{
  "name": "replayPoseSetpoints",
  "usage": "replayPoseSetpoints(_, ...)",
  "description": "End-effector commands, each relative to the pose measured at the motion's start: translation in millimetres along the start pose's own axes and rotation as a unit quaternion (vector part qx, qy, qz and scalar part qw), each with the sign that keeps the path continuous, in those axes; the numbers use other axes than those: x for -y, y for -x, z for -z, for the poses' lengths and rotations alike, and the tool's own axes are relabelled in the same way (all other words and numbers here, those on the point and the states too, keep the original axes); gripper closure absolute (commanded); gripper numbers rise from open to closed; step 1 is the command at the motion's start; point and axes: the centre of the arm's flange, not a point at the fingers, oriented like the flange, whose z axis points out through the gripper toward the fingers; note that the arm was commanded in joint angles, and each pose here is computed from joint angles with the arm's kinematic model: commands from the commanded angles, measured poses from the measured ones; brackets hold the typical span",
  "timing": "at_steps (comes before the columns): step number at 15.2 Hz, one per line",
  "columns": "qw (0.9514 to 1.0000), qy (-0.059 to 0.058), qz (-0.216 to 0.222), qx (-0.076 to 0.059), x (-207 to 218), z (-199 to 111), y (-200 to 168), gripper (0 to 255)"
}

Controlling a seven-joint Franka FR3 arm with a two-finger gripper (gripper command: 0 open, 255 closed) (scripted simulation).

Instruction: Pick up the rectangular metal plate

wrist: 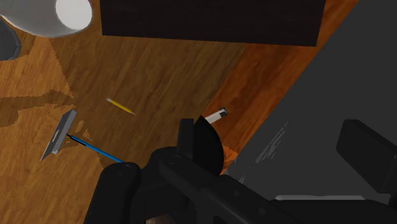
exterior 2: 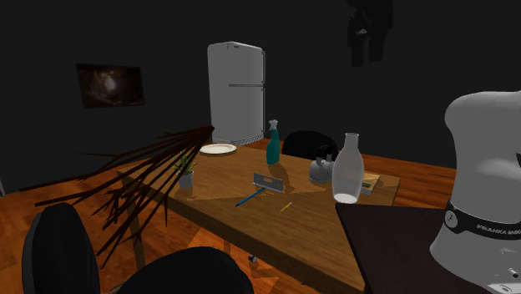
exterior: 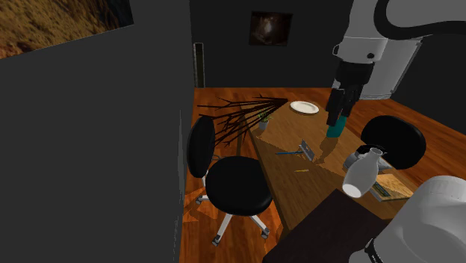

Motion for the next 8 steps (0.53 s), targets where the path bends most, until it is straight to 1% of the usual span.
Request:
replayPoseSetpoints(1,1.0,0.0,0.0,0.0,0.0,0.0,0.0,0)
replayPoseSetpoints(8,0.9992,-0.01,-0.038,-0.002,-56.6,-50.2,-55.5,0)
